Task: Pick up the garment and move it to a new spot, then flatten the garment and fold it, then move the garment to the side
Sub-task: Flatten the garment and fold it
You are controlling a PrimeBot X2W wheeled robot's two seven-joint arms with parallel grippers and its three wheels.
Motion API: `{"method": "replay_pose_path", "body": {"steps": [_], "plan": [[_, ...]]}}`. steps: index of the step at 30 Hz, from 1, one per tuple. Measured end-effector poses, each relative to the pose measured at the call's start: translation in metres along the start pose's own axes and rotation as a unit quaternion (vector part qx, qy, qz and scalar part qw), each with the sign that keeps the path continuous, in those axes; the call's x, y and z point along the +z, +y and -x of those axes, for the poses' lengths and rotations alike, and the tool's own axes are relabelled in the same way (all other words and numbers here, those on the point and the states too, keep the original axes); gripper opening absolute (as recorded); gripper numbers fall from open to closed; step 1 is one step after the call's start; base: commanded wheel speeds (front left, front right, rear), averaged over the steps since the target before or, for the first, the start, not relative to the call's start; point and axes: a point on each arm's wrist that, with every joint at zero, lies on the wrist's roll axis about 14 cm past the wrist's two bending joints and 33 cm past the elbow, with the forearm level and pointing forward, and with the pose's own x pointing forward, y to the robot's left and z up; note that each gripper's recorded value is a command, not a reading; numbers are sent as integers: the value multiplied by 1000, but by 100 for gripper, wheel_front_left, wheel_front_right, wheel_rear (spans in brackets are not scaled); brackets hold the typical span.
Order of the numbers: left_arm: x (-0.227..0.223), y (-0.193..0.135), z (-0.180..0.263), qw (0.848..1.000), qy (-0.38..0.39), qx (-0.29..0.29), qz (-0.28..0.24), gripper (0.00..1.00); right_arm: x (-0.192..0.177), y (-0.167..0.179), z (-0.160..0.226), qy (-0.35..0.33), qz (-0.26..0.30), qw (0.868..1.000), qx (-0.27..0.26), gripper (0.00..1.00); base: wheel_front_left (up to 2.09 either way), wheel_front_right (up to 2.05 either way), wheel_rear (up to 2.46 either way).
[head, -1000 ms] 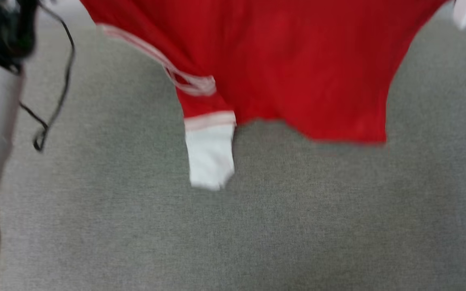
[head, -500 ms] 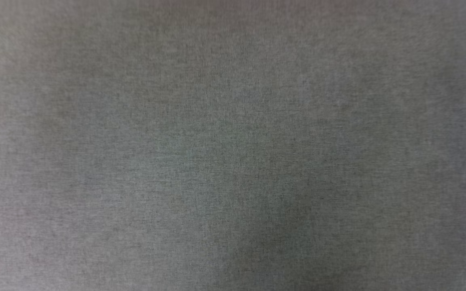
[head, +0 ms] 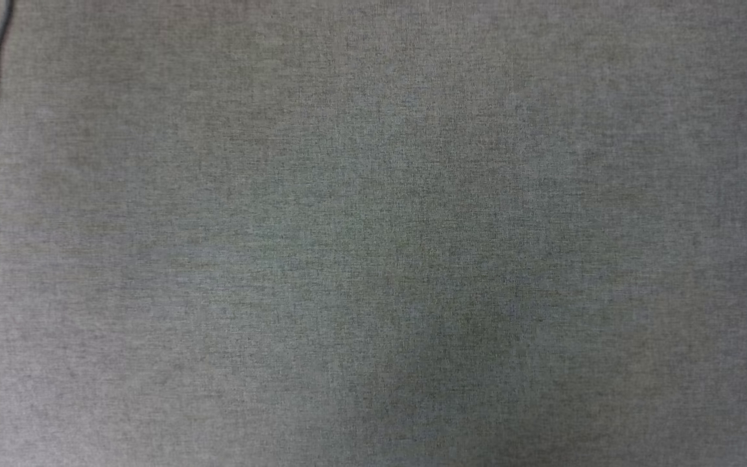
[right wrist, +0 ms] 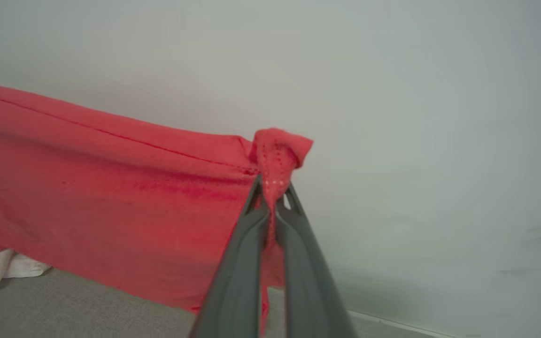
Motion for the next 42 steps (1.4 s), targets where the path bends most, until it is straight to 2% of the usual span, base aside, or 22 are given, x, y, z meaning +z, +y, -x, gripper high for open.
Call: {"method": "replay_pose_path", "body": {"steps": [4,10,15,22,29,33,42], "plan": [[-27,7,19,999,38,10,25,0,-23,13,10,25,-7,1000,18,0,0,0,0],[-54,19,68,994,87,31,55,0,-52,20,46,59,-19,998,34,0,0,0,0],[-72,30,127,989,127,46,67,0,-78,25,92,88,-32,995,47,0,0,0,0],[-101,25,230,976,203,53,59,0,-113,36,170,125,-61,988,60,0,0,0,0],[-95,33,319,967,224,101,61,0,-140,51,250,155,-94,981,65,0,0,0,0],[-90,30,367,959,237,132,83,0,-148,58,289,164,-111,978,62,0,0,0,0],[-79,10,442,937,280,170,119,0,-174,65,360,208,-139,967,42,0,0,0,0]]}}
